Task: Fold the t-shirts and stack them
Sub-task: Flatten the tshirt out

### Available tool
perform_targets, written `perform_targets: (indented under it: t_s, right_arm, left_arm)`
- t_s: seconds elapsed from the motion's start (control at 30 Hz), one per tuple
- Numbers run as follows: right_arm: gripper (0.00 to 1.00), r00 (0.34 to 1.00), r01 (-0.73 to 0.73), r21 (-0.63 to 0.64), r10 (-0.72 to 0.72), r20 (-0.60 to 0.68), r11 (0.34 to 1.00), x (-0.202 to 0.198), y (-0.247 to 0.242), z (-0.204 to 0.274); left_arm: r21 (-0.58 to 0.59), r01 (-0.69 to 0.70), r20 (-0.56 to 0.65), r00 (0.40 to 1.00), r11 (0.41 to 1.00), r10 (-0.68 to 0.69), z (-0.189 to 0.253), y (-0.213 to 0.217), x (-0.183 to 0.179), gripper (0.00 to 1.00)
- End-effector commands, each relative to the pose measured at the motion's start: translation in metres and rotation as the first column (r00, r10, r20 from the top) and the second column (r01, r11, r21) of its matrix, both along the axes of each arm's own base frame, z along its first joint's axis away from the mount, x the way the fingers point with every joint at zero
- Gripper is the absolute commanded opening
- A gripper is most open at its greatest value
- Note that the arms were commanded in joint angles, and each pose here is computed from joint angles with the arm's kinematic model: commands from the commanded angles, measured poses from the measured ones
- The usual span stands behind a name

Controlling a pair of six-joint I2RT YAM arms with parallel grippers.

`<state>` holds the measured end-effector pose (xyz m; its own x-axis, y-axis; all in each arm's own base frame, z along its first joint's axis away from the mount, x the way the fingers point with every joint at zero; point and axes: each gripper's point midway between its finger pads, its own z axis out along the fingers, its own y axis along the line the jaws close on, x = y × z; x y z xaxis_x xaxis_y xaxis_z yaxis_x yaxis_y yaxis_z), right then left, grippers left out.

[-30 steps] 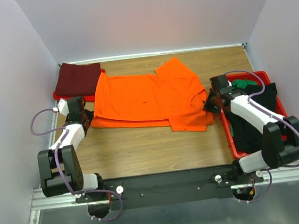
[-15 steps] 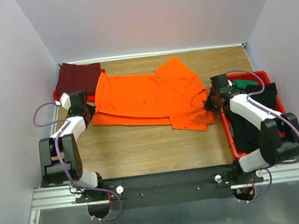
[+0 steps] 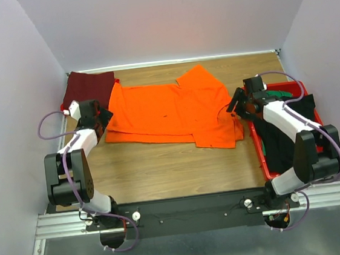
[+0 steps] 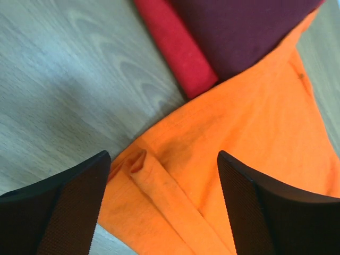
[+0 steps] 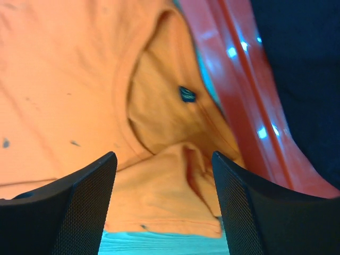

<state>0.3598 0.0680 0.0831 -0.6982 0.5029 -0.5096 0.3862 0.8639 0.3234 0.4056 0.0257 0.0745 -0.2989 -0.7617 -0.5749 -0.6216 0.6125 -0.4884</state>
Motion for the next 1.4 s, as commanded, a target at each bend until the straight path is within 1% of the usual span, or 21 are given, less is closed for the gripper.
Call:
perform_targets:
  t_s: [0.0,0.07,0.13,0.2,0.27,0.3,0.37,0.4,0.47,0.5,0.63,0.8,1.0,1.13,1.17,1.2,1.23,1.27,1.33,1.37]
  right_arm:
    - [0.80,0.995,-0.059,0.018,0.058,0.075,0.998,0.010,0.010,0.024]
    - [0.79,0.994,-0.079,0.019,0.077,0.082,0.997,0.003,0.018,0.026]
    - [0.79,0.990,-0.115,0.016,0.114,0.082,0.993,-0.011,0.034,0.024]
    - [0.79,0.991,-0.116,-0.016,0.117,0.063,0.993,-0.024,0.038,0.014]
    - [0.77,0.991,-0.121,-0.030,0.122,0.059,0.992,-0.033,0.047,0.010]
    - [0.76,0.991,-0.122,-0.040,0.124,0.042,0.992,-0.040,0.048,0.002]
    - [0.75,0.991,-0.123,-0.063,0.125,0.042,0.990,-0.047,0.052,-0.001]
    - [0.75,0.992,-0.118,-0.070,0.121,0.041,0.991,-0.049,0.052,-0.003]
    - [0.73,0.992,-0.115,-0.082,0.118,0.034,0.990,-0.055,0.052,-0.009]
    - [0.73,0.993,-0.108,-0.097,0.111,0.029,0.989,-0.056,0.049,-0.013]
    - [0.72,0.995,-0.097,-0.134,0.101,0.022,0.986,-0.053,0.043,-0.017]
    - [0.72,0.995,-0.091,-0.160,0.096,0.022,0.983,-0.047,0.041,-0.018]
    - [0.72,0.994,-0.102,-0.191,0.107,0.014,0.976,-0.043,0.039,-0.019]
    - [0.72,0.995,-0.093,-0.217,0.099,0.015,0.972,-0.047,0.032,-0.020]
    - [0.72,0.995,-0.082,-0.226,0.091,0.029,0.971,-0.047,0.029,-0.016]
    - [0.72,0.996,-0.078,-0.231,0.088,0.031,0.970,-0.048,0.027,-0.015]
    - [0.72,0.996,-0.069,-0.237,0.079,0.031,0.969,-0.050,0.024,-0.016]
    - [0.72,0.997,-0.061,-0.246,0.072,0.035,0.967,-0.051,0.022,-0.016]
    - [0.72,0.997,-0.053,-0.247,0.063,0.033,0.968,-0.053,0.021,-0.016]
    - [0.72,0.998,-0.057,-0.247,0.064,0.021,0.967,-0.055,0.020,-0.020]
  left_arm:
    - [0.055,-0.019,0.093,0.996,0.998,0.014,0.043,0.009,0.004,0.91]
    - [0.056,-0.036,0.094,0.995,0.998,0.030,0.051,0.010,-0.005,0.91]
    - [0.048,-0.054,0.072,0.996,0.997,0.050,0.044,0.010,-0.019,0.91]
    - [0.033,-0.060,0.062,0.996,0.998,0.057,0.035,0.006,-0.038,0.91]
    - [0.029,-0.077,0.074,0.994,0.997,0.075,0.034,0.005,-0.049,0.90]
    - [0.028,-0.072,0.048,0.996,0.997,0.070,0.021,0.001,-0.059,0.90]
    - [0.019,-0.073,0.025,0.997,0.997,0.072,0.008,-0.003,-0.072,0.85]
    - [0.017,-0.060,0.016,0.998,0.998,0.060,0.004,-0.010,-0.075,0.84]
    - [0.010,-0.088,-0.007,0.996,0.996,0.088,-0.009,-0.009,-0.083,0.77]
    - [0.007,-0.068,-0.024,0.997,0.998,0.068,-0.017,-0.019,-0.086,0.76]
    - [0.008,-0.069,-0.050,0.996,0.998,0.069,-0.025,-0.020,-0.085,0.73]
    - [0.041,-0.087,-0.044,0.995,0.995,0.089,-0.027,-0.013,-0.072,0.72]
    - [0.042,-0.085,-0.086,0.992,0.995,0.089,-0.042,-0.014,-0.062,0.64]
    - [0.050,-0.087,-0.097,0.991,0.995,0.091,-0.047,-0.013,-0.059,0.51]
    - [0.057,-0.080,-0.102,0.991,0.995,0.085,-0.048,-0.013,-0.059,0.39]
    - [0.059,-0.078,-0.101,0.991,0.995,0.083,-0.048,-0.013,-0.058,0.34]
    - [0.062,-0.074,-0.102,0.992,0.995,0.080,-0.048,-0.013,-0.058,0.16]
    - [0.069,-0.068,-0.109,0.991,0.995,0.076,-0.049,-0.012,-0.059,0.08]
    - [0.076,-0.067,-0.109,0.991,0.995,0.075,-0.049,-0.011,-0.059,0.00]
    - [0.080,-0.071,-0.109,0.991,0.994,0.079,-0.048,-0.010,-0.060,0.00]
